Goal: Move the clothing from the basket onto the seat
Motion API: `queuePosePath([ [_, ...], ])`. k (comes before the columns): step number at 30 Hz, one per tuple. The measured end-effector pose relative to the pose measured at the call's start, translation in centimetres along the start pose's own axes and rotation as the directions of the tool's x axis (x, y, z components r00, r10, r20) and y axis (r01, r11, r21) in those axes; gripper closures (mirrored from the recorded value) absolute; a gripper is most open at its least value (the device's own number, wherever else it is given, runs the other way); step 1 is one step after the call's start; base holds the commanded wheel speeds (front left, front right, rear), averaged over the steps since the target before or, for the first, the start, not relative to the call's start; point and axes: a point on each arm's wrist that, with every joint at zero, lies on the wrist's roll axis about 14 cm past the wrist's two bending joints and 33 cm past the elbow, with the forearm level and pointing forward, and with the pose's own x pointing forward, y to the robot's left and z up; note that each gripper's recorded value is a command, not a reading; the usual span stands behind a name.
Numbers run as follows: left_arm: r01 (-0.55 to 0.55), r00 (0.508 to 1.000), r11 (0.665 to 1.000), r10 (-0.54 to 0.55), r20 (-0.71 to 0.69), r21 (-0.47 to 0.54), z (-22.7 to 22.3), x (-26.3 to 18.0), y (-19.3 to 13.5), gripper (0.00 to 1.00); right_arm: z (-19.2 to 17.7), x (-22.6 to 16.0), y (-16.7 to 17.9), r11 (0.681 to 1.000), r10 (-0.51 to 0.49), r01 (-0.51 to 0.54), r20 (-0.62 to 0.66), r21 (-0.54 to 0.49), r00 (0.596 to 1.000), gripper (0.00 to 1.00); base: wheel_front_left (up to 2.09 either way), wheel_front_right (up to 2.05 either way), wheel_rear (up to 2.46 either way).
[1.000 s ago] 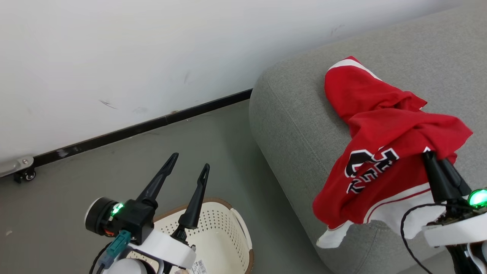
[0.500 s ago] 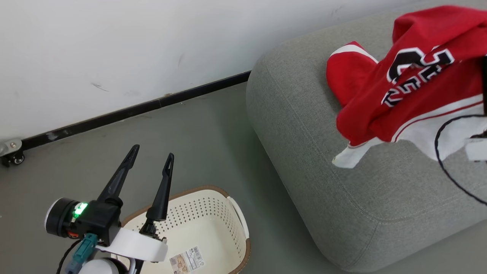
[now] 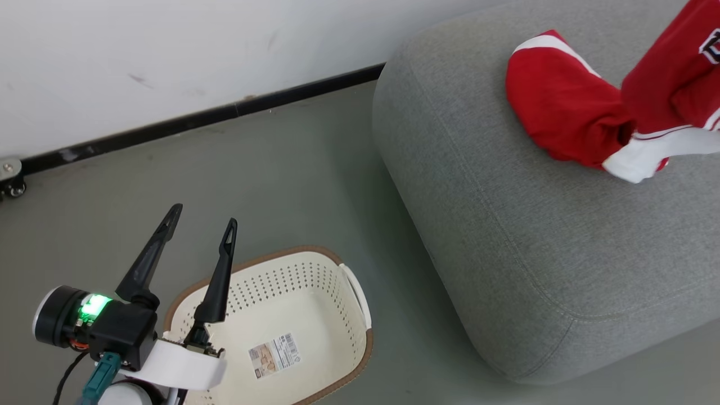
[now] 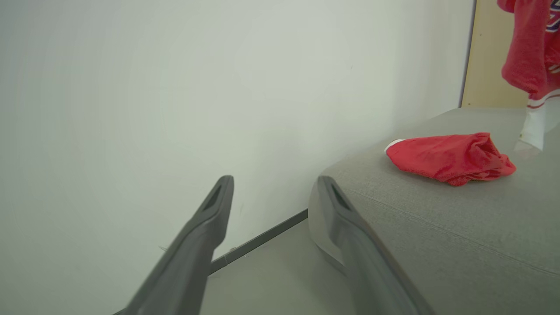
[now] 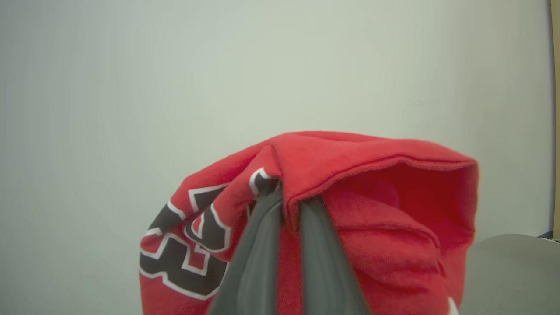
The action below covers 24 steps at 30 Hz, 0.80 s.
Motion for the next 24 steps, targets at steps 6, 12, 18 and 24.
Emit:
queuePosePath([
  [6,-0.003,1.0,1.0,0.003,0.0,0.027,-0.4,0.0,0.9,0.0,-1.9,1.1,-1.3,0.998,-0.042,0.04,-0.061,-0.041,0.997,1.0,0.0,0.0,0.0],
  [12,-0.007,1.0,0.999,0.007,-0.005,0.04,-0.8,0.0,1.6,0.0,-1.7,2.9,-3.6,0.99,-0.107,0.1,-0.063,-0.095,0.992,1.0,0.0,0.0,0.0],
  [18,0.0,0.999,0.998,0.002,-0.038,0.06,-1.8,-0.1,2.2,0.0,-2.0,4.8,-4.5,0.983,-0.142,0.134,-0.058,-0.128,0.988,1.0,0.0,0.0,0.0],
  [24,0.002,0.998,0.998,0.002,-0.059,0.06,-2.7,0.2,2.6,0.0,-4.2,6.4,-4.0,0.98,-0.151,0.138,-0.084,-0.144,0.985,1.0,0.0,0.0,0.0],
])
